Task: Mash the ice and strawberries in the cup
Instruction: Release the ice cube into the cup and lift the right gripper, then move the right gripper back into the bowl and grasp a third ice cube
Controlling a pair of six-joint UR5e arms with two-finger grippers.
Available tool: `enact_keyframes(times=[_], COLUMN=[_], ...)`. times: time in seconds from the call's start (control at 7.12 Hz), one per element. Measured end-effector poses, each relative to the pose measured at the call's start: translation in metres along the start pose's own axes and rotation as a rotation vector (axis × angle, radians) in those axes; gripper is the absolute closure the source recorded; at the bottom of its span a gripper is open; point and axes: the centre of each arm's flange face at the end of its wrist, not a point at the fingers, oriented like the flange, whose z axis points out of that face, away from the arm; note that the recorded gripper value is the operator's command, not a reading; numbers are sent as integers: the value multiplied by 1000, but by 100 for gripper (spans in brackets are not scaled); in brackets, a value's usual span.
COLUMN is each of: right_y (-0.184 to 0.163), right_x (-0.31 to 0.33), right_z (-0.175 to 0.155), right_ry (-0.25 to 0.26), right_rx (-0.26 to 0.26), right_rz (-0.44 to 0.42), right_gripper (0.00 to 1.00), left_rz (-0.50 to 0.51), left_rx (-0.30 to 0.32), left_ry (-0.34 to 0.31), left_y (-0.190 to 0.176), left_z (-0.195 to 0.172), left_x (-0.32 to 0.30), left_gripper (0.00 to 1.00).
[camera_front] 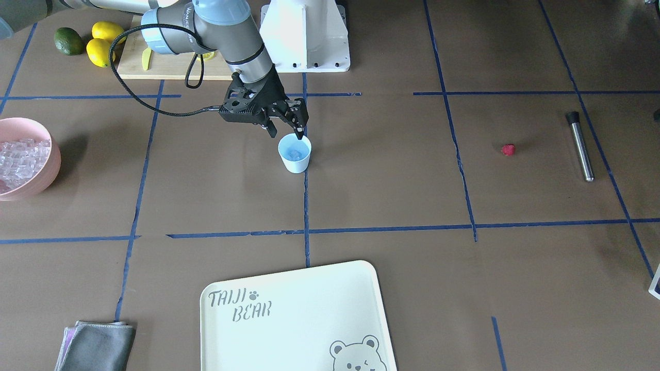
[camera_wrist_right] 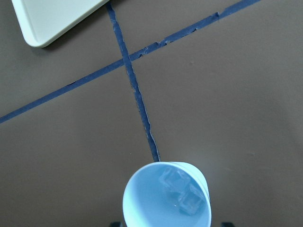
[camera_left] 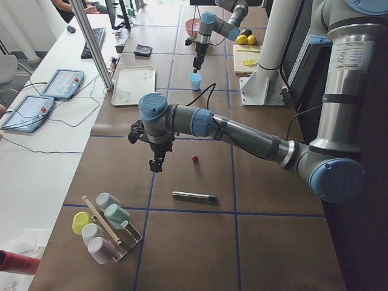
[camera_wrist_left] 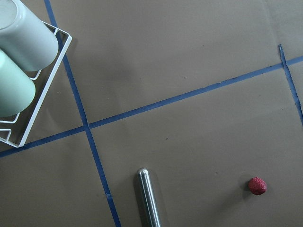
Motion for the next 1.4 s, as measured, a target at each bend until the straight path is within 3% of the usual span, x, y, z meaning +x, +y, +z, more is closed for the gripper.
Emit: enact_keyframes(times=[0.28, 0.56, 0.98, 1.4], right_y=[-40, -113, -201, -237], right_x=[20, 114, 305, 461], right_z=[-27, -77, -146, -175], right_ry=[0, 50, 198, 326], right_rx=[-1, -33, -45, -95], right_rz=[1, -87, -274, -332], right_gripper=[0, 0, 0, 0], left_rz=[2, 3, 2, -2], left_rx=[2, 5, 4, -4], left_ry=[0, -1, -1, -1], left_y=[0, 8, 14, 16], left_z=[-1, -3, -3, 1], left_x=[1, 4, 6, 3], left_gripper=[0, 0, 0, 0])
